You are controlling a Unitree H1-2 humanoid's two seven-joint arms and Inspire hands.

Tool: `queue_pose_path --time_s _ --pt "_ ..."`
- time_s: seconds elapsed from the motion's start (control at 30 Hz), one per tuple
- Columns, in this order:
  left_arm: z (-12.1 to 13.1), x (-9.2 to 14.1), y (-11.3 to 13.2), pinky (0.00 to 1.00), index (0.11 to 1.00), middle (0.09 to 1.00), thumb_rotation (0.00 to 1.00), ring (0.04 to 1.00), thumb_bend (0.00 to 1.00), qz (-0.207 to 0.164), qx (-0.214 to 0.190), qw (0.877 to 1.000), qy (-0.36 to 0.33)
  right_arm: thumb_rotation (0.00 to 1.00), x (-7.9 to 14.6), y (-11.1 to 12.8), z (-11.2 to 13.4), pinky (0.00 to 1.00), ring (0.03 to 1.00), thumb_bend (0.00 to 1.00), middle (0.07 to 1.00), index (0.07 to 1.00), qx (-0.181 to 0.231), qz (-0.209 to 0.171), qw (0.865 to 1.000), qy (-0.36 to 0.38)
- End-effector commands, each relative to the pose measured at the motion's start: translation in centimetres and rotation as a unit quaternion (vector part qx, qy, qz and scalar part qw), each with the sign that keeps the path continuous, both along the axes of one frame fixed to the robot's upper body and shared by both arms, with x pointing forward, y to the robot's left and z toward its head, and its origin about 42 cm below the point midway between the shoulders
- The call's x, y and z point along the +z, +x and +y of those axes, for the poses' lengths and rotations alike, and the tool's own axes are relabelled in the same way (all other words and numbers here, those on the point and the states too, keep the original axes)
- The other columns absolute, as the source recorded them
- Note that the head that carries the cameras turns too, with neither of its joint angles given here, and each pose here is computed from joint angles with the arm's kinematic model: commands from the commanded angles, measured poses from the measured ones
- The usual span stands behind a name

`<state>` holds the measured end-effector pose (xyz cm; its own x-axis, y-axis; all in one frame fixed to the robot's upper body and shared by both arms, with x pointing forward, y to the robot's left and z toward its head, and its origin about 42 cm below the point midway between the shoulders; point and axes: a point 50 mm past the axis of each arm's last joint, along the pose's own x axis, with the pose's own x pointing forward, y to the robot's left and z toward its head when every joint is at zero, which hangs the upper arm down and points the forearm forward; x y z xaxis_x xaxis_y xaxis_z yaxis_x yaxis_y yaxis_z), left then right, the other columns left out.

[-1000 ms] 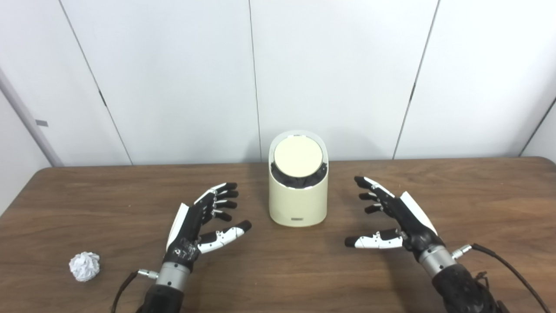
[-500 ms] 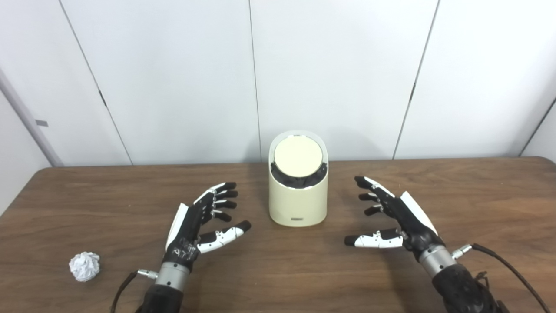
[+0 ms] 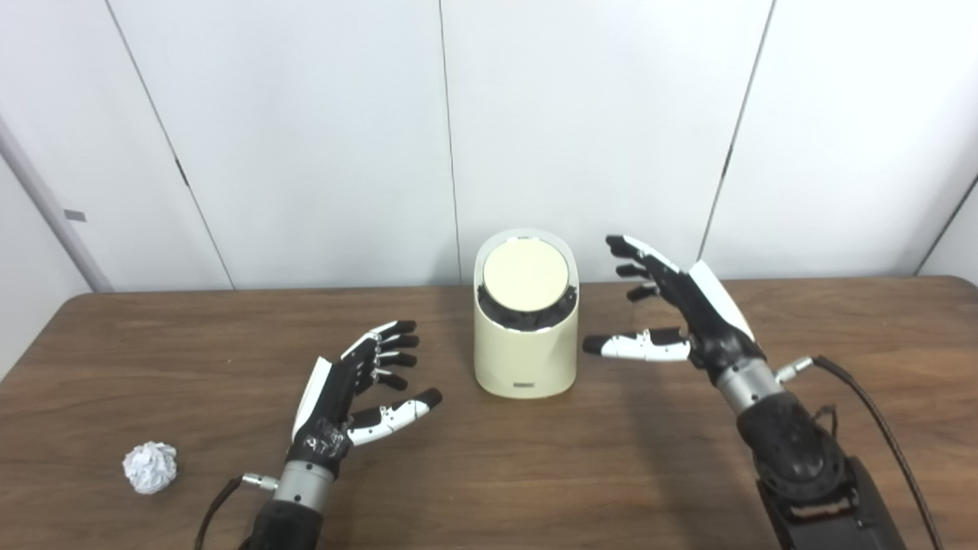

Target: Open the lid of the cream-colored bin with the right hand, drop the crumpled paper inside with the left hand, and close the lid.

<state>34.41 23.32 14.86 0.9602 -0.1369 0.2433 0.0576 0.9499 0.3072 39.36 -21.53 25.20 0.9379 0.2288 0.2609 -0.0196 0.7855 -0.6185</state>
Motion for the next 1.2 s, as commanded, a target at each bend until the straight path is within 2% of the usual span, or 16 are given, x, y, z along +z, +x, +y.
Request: queue_pose_path --time_s 0.0,0.2,0.4,0.5,0.63,0.83,1.0,1.17 --pt "-0.2 1.9 0.6 0.58 0.819 0.776 0.21 0.706 0.75 -0.039 -0.001 0.999 -0.001 0.34 2.8 0.8 0.5 0.67 0.83 0.76 0.874 0.878 0.0 -0.044 0.999 -0.002" --pt "-0.1 2.0 0.5 0.59 0.822 0.781 0.2 0.712 0.75 -0.043 -0.001 0.999 -0.005 0.36 4.3 1.9 1.0 0.66 0.831 0.77 0.882 0.89 0.0 -0.037 0.999 -0.014" --pt "-0.1 1.9 0.5 0.59 0.818 0.777 0.21 0.712 0.75 -0.046 0.0 0.999 -0.005 0.34 5.3 3.0 1.6 0.62 0.833 0.78 0.893 0.895 0.0 -0.034 0.999 -0.024" --pt "-0.1 1.9 0.4 0.59 0.82 0.78 0.2 0.714 0.75 -0.045 0.0 0.999 -0.006 0.34 5.6 3.5 1.8 0.67 0.834 0.78 0.891 0.893 -0.001 -0.033 0.999 -0.031" --pt "-0.2 1.9 0.3 0.58 0.82 0.781 0.2 0.715 0.75 -0.042 0.001 0.999 -0.007 0.34 5.9 4.2 2.1 0.69 0.839 0.78 0.898 0.894 -0.003 -0.031 0.999 -0.033" --pt "-0.2 1.8 0.3 0.58 0.82 0.782 0.21 0.715 0.76 -0.039 0.002 0.999 -0.006 0.34 6.3 5.0 3.0 0.67 0.826 0.78 0.893 0.89 -0.011 -0.026 0.999 -0.038" --pt "-0.4 1.7 0.3 0.59 0.814 0.776 0.21 0.715 0.76 -0.041 0.001 0.999 -0.007 0.37 6.4 5.6 3.7 0.7 0.851 0.78 0.896 0.893 -0.01 -0.02 0.999 -0.037" --pt "-0.5 1.6 0.3 0.59 0.813 0.773 0.2 0.708 0.76 -0.039 0.0 0.999 -0.005 0.39 6.8 6.1 4.6 0.64 0.811 0.78 0.893 0.894 -0.012 -0.02 0.999 -0.044"
